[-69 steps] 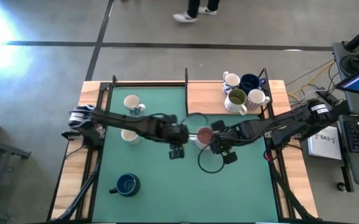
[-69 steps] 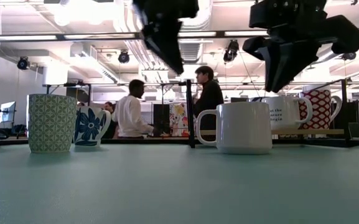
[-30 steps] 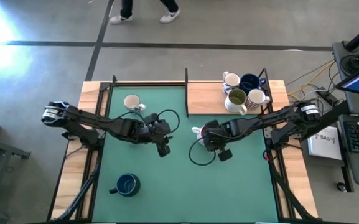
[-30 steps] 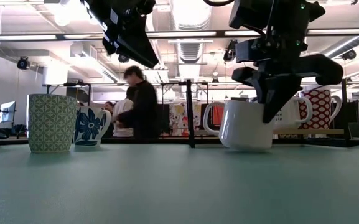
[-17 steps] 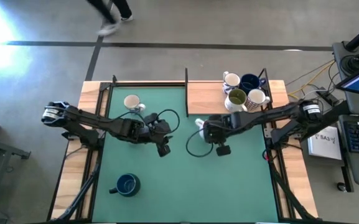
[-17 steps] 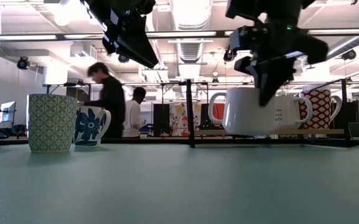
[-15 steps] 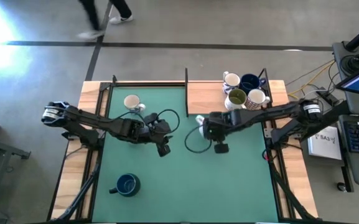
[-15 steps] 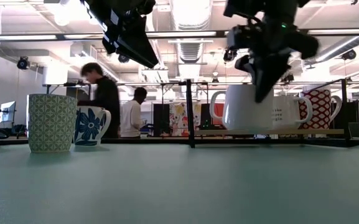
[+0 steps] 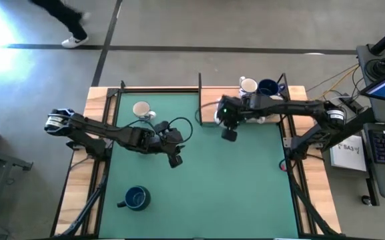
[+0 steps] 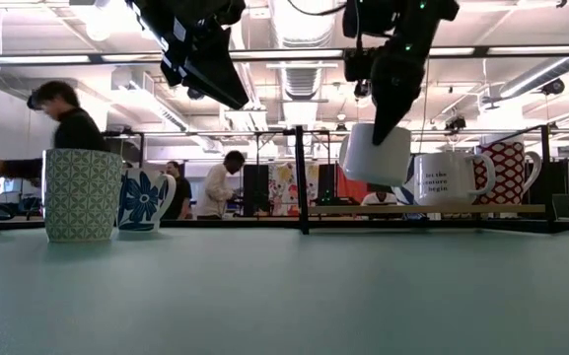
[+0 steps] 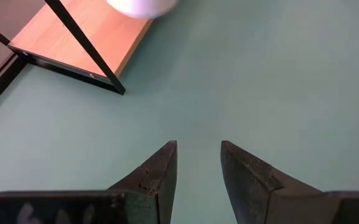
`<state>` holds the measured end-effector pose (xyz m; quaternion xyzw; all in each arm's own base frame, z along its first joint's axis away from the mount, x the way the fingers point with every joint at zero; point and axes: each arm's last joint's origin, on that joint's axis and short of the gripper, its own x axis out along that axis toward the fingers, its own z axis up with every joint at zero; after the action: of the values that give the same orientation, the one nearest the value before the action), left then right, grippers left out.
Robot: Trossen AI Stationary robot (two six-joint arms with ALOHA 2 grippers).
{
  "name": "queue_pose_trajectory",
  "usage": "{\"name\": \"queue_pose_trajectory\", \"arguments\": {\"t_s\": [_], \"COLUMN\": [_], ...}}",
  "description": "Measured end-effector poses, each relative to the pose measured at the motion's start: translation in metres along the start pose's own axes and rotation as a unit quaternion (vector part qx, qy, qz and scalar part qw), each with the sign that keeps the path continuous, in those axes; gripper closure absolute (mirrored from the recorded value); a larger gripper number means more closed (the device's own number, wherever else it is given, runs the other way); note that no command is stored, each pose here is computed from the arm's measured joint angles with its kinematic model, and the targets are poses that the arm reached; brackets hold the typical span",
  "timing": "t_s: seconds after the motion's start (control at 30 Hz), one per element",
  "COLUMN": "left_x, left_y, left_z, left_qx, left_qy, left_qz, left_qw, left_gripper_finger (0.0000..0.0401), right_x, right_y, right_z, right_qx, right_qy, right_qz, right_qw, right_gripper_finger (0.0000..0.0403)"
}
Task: Place coffee mugs
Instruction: Put the pink white mug on the shelf
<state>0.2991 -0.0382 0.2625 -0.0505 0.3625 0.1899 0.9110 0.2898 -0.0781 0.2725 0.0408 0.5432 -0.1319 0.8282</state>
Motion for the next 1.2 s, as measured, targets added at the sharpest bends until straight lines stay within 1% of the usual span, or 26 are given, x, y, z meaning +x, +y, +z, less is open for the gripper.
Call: {"name": "queue_pose_trajectory", "arguments": {"t_s": [0.23,0.37,0.53,0.8,0.97,1.07,1.2], "left_x": [0.0,0.0,0.0,0.0,0.0,0.0,0.0], "left_y": [0.0,0.0,0.0,0.0,0.0,0.0,0.0], "left_z": [0.0,0.0,0.0,-0.001,-0.001,-0.001,-0.001], "left_qx": [0.003,0.004,0.004,0.011,0.011,0.011,0.012], "left_qy": [0.0,0.001,0.001,0.001,0.001,0.002,0.002], "left_qz": [0.0,0.0,0.0,0.0,0.001,0.001,0.001], "left_qw": [1.0,1.0,1.0,1.0,1.0,1.0,1.0], "left_gripper_finger": [0.0294,0.0294,0.0294,0.0294,0.0294,0.0294,0.0294], "right_x": [0.008,0.017,0.025,0.037,0.036,0.029,0.017], "right_y": [-0.042,-0.056,-0.063,-0.066,-0.068,-0.069,-0.069], "right_z": [-0.003,-0.004,-0.003,0.0,0.005,0.01,0.015], "right_qx": [0.034,0.043,0.039,0.015,0.008,0.008,0.007], "right_qy": [0.012,0.019,0.024,0.033,0.029,0.018,0.021], "right_qz": [-0.027,-0.035,-0.036,-0.036,-0.04,-0.042,-0.04], "right_qw": [0.999,0.998,0.998,0.999,0.999,0.999,0.999], "right_gripper_finger": [0.038,0.038,0.038,0.0378,0.035,0.0327,0.0304]}}
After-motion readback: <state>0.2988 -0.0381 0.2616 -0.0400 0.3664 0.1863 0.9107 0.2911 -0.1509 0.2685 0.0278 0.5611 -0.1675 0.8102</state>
